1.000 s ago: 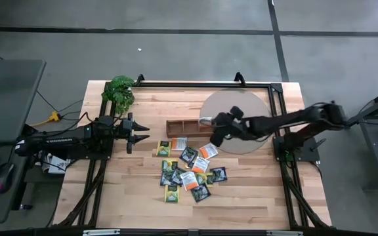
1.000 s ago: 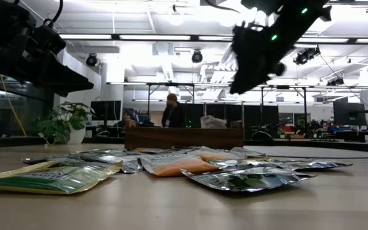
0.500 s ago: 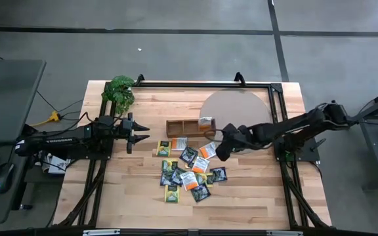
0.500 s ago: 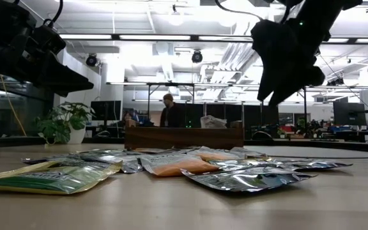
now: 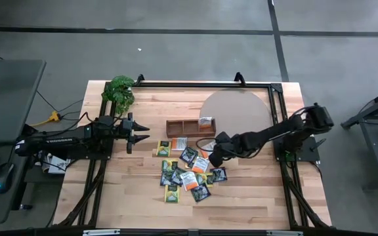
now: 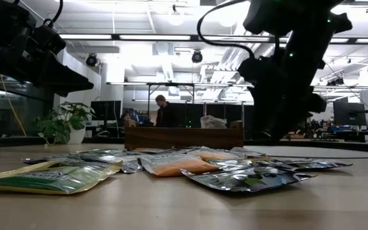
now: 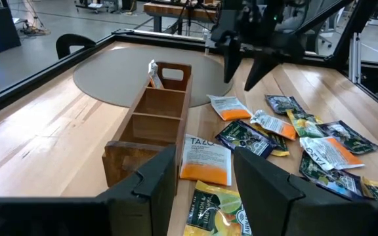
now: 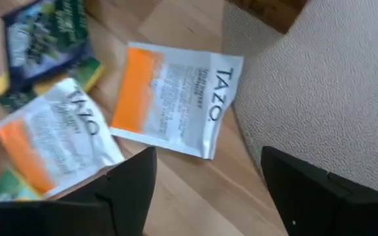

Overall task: Pick & Place Tea
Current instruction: Put the white tea bag into the right section of the wooden organizer

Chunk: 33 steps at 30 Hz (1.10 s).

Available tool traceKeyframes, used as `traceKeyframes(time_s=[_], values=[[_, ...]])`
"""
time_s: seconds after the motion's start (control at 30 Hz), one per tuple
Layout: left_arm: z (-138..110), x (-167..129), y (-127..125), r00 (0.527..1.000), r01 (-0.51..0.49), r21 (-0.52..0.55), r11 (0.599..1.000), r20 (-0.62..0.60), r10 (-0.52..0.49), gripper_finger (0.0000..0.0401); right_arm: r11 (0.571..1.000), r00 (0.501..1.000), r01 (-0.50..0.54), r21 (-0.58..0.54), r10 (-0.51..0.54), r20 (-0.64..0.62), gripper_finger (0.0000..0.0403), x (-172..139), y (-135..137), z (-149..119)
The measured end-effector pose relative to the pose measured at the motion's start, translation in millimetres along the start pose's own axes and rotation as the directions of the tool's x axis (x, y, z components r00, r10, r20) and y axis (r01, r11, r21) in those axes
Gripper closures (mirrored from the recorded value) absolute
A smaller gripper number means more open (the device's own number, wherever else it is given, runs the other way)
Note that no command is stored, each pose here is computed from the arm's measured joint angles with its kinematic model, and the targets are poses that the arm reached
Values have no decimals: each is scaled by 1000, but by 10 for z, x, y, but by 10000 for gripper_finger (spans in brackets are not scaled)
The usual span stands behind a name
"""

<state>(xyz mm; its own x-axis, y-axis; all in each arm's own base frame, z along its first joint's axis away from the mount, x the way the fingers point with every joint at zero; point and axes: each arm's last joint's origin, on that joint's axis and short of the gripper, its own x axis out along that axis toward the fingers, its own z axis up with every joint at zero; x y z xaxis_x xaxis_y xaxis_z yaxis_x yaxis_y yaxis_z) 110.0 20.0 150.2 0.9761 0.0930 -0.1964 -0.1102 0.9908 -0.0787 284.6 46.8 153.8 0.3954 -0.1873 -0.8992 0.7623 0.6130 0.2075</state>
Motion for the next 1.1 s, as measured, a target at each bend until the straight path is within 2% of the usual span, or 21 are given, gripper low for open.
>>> traceKeyframes(time_s=[0.43,0.73,1.1], values=[[0,0,0,1000,0,0,1000,0,0,251,998,999,-2,64,4,-33,130,62,-54,92],[0,0,0,1000,0,0,1000,0,0,251,995,998,-55,78,56,-20,130,75,-4,113],[0,0,0,1000,0,0,1000,0,0,251,994,996,-37,100,45,-81,133,353,26,57]])
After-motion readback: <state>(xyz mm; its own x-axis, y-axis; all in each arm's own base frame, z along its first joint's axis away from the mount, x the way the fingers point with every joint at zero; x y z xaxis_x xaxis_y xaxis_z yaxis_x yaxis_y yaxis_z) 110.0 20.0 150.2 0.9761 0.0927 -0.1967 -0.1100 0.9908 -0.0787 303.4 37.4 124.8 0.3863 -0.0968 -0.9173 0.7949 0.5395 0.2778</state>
